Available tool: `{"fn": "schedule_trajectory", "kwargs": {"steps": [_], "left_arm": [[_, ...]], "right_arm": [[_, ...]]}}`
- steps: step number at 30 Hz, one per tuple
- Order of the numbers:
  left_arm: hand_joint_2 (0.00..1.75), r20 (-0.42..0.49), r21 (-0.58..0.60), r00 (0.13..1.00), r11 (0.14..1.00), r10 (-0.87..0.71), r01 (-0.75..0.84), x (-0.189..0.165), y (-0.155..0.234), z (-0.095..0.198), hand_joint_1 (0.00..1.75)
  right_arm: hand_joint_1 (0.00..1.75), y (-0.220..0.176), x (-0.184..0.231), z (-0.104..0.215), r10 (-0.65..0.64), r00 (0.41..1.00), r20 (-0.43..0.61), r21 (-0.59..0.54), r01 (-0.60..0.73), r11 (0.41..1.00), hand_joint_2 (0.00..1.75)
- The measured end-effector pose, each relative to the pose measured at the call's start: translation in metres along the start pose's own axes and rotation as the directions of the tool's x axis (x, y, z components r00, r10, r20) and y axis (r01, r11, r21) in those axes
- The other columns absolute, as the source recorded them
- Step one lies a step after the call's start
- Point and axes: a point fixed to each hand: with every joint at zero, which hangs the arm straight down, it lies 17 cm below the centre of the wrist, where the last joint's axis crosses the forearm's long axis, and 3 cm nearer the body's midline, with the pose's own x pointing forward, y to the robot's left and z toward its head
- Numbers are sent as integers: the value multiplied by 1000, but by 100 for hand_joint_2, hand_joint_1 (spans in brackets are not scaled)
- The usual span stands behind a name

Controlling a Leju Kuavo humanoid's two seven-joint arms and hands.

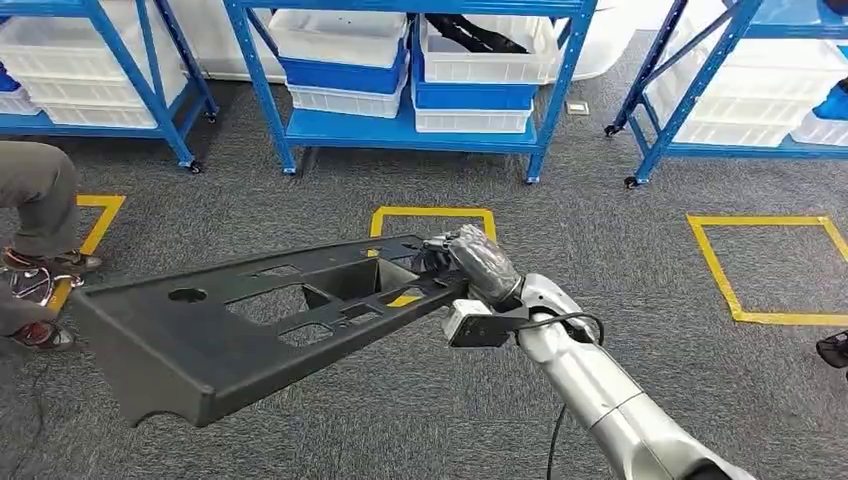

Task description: Take the parts from the cabinet and place them on the table.

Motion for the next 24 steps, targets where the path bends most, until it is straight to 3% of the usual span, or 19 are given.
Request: {"fn": "schedule_trajectory", "kwargs": {"steps": [24], "left_arm": [[175, 17, -13, 1000, 1000, -6, 6, 4, -4, 1, 0]], "right_arm": [[162, -19, -18, 7, 36, 997, -62, -55, -40, 998, 175]]}}
